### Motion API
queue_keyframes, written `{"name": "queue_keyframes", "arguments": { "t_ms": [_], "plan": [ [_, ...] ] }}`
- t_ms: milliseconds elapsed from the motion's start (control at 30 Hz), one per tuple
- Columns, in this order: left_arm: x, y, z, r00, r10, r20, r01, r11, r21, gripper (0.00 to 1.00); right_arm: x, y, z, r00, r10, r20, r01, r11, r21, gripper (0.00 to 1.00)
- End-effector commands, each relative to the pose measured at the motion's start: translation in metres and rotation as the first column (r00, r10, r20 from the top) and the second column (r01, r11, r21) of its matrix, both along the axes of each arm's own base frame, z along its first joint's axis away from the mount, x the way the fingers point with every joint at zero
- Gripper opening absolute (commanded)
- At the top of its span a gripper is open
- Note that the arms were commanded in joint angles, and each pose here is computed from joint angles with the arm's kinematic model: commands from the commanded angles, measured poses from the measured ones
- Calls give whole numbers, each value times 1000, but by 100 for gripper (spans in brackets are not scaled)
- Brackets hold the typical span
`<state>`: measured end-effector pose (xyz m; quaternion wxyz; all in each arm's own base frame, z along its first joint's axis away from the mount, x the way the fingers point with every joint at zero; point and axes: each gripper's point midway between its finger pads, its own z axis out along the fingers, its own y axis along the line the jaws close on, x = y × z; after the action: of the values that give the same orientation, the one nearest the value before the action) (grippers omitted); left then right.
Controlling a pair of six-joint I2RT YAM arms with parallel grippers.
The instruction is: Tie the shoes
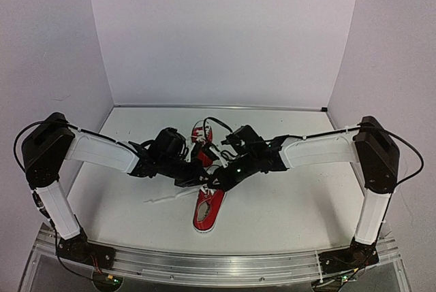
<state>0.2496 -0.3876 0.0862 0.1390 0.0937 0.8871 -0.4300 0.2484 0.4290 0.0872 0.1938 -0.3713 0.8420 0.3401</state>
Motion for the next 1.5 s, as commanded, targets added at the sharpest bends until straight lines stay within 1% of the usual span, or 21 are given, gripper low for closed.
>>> {"name": "queue_keyframes", "arguments": {
  "t_ms": [0, 133, 267, 600, 700, 867, 1067, 1233, 1300, 1467],
  "plan": [
    [-25, -6, 9, 990, -136, -42, 135, 990, -37, 0, 9, 1, 27, 997, -19, 79, 15, 999, 50, 0],
    [-37, -8, 9, 976, -211, -62, 207, 976, -62, 0, 10, 1, 29, 996, -24, 85, 19, 999, 50, 0],
    [-45, -8, 5, 963, -253, -89, 248, 966, -65, 0, 10, 2, 31, 996, -23, 88, 18, 998, 54, 0],
    [-38, 4, -19, 970, -188, -153, 192, 981, 12, 0, 4, 2, 55, 991, 10, 135, -26, 993, 113, 0],
    [-40, -4, -10, 964, -230, -137, 226, 973, -42, 0, 5, 2, 54, 991, 10, 137, -26, 993, 115, 0],
    [-51, -15, 20, 939, -338, -60, 323, 929, -179, 0, 5, 3, 41, 994, 5, 111, -15, 995, 95, 0],
    [-65, -15, 41, 905, -425, -6, 411, 880, -239, 0, 11, 4, 27, 996, -29, 83, 24, 997, 69, 0],
    [-70, -15, 36, 895, -446, -20, 425, 866, -262, 0, 14, 3, 27, 995, -63, 75, 59, 996, 61, 1],
    [-71, -16, 32, 895, -444, -35, 419, 866, -272, 0, 15, 1, 27, 995, -79, 66, 75, 995, 59, 6],
    [-66, -18, 23, 908, -414, -61, 383, 881, -278, 0, 11, -12, 28, 992, -126, 15, 125, 991, 52, 29]
  ]
}}
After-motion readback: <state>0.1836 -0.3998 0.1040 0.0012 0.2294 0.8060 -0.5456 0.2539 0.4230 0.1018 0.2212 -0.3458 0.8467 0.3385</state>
